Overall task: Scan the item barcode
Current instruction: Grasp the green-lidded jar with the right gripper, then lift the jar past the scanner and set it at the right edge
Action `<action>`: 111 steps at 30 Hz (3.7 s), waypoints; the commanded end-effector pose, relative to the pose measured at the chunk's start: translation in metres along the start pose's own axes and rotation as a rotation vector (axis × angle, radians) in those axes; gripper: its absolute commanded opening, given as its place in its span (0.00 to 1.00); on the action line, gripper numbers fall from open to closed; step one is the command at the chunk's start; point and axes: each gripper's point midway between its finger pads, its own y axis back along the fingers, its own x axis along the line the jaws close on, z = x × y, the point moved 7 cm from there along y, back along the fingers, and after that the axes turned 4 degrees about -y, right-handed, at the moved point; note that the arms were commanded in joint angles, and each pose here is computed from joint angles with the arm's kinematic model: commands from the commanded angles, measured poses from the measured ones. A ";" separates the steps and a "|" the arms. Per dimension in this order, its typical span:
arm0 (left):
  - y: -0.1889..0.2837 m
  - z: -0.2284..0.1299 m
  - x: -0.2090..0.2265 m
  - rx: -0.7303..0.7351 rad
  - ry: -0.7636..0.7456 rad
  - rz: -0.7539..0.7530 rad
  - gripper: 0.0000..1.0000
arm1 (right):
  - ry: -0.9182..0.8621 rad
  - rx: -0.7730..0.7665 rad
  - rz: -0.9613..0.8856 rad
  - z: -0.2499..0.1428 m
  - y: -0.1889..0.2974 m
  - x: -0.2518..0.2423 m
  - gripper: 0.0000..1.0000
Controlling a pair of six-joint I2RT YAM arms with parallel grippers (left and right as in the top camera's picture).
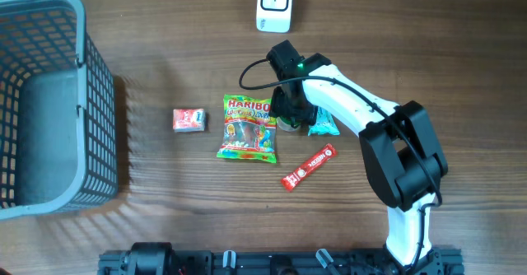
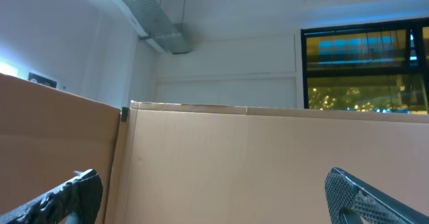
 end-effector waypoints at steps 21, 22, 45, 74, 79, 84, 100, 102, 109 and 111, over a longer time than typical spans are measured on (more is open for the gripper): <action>0.031 -0.094 -0.007 0.551 -0.128 -0.089 1.00 | -0.105 0.586 0.301 -0.034 0.131 0.025 0.49; 0.031 -0.094 -0.006 0.550 -0.125 -0.094 1.00 | -0.116 0.604 0.299 -0.036 0.133 0.025 0.49; 0.025 -0.170 -0.013 0.518 -0.011 0.005 1.00 | -0.056 0.581 0.257 -0.037 0.131 0.017 0.49; 0.031 -0.351 -0.052 0.771 0.287 0.052 1.00 | -0.031 0.575 0.398 -0.021 0.135 0.020 0.50; 0.027 -0.346 -0.059 0.747 0.314 -0.024 1.00 | 0.032 0.385 0.409 0.004 0.125 0.028 0.50; 0.039 -0.346 -0.089 0.763 0.116 -0.435 1.00 | 0.076 0.209 0.442 0.035 0.122 0.030 0.50; 0.106 -0.395 -0.067 1.250 -0.019 -0.342 1.00 | 0.085 -0.891 0.330 0.179 0.202 0.056 0.54; 0.114 -0.397 -0.065 1.294 -0.026 -0.344 1.00 | 0.083 -0.953 0.308 0.192 0.194 0.059 0.51; 0.119 -0.398 -0.064 1.324 -0.031 -0.345 1.00 | 0.149 -1.049 0.323 0.226 0.120 0.086 0.44; 0.119 -0.398 -0.064 1.324 -0.031 -0.346 1.00 | 0.186 -1.087 0.336 0.228 0.114 0.096 0.44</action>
